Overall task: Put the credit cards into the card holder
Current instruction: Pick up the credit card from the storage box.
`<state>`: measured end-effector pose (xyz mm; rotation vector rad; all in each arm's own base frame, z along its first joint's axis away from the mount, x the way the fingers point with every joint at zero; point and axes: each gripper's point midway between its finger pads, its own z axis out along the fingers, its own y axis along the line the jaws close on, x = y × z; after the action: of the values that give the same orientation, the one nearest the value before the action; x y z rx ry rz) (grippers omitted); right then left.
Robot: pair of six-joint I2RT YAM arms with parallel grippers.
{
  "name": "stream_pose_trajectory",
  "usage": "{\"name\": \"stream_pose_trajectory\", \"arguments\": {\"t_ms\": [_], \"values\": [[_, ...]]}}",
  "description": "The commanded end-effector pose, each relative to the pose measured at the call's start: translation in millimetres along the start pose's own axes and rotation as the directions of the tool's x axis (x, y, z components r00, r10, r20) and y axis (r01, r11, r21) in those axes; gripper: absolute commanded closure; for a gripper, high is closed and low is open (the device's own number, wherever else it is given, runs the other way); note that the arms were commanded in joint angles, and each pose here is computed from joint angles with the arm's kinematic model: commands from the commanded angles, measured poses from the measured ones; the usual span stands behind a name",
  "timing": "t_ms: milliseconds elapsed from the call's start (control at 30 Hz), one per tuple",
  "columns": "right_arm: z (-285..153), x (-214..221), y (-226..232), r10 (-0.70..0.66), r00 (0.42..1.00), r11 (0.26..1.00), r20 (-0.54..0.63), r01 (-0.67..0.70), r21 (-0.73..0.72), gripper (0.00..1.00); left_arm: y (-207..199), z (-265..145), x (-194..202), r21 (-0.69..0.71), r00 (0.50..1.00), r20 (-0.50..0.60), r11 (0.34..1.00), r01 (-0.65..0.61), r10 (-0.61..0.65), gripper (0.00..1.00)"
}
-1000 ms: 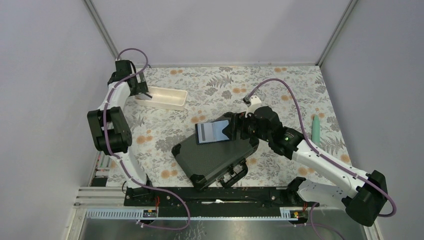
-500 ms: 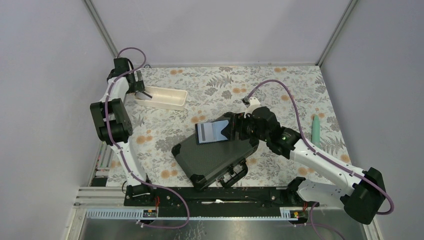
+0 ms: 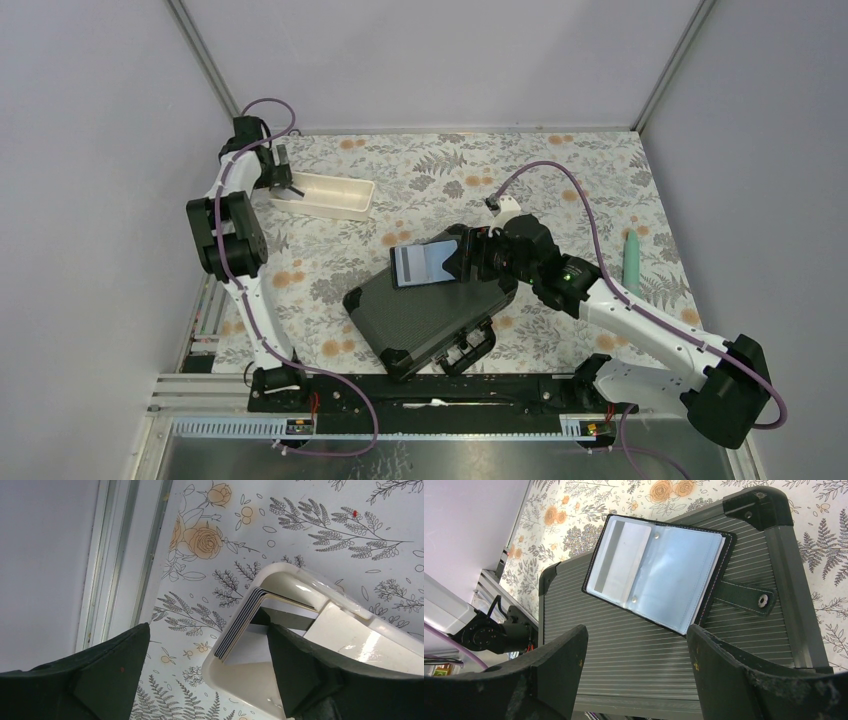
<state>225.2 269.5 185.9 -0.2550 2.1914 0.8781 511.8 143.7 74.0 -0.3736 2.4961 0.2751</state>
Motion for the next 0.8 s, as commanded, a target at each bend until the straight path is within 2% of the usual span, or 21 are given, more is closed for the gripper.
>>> {"name": "stream_pose_trajectory", "arguments": {"t_ms": [0, 300, 600, 767], "values": [[0, -8, 7, 0.01, 1.0, 0.999, 0.026, -0.009, -0.036, 0.21, 16, -6, -17, -0.069, 0.999, 0.036, 0.998, -0.002, 0.004, 0.1], [-1, -8, 6, 0.017, 0.999, 0.999, 0.029, -0.016, -0.036, 0.21, 19, -18, -28, -0.075, 0.998, 0.068, 0.997, 0.012, -0.007, 0.21], [-1, -7, 8, 0.024, 0.999, 0.999, 0.029, -0.023, -0.047, 0.21, 21, -28, -34, -0.077, 0.996, 0.092, 0.997, 0.023, -0.016, 0.39], [-1, -7, 9, 0.025, 0.999, 0.998, 0.027, -0.024, -0.05, 0.21, 23, -37, -42, -0.077, 0.993, 0.119, 0.997, 0.032, -0.023, 0.42]]}}
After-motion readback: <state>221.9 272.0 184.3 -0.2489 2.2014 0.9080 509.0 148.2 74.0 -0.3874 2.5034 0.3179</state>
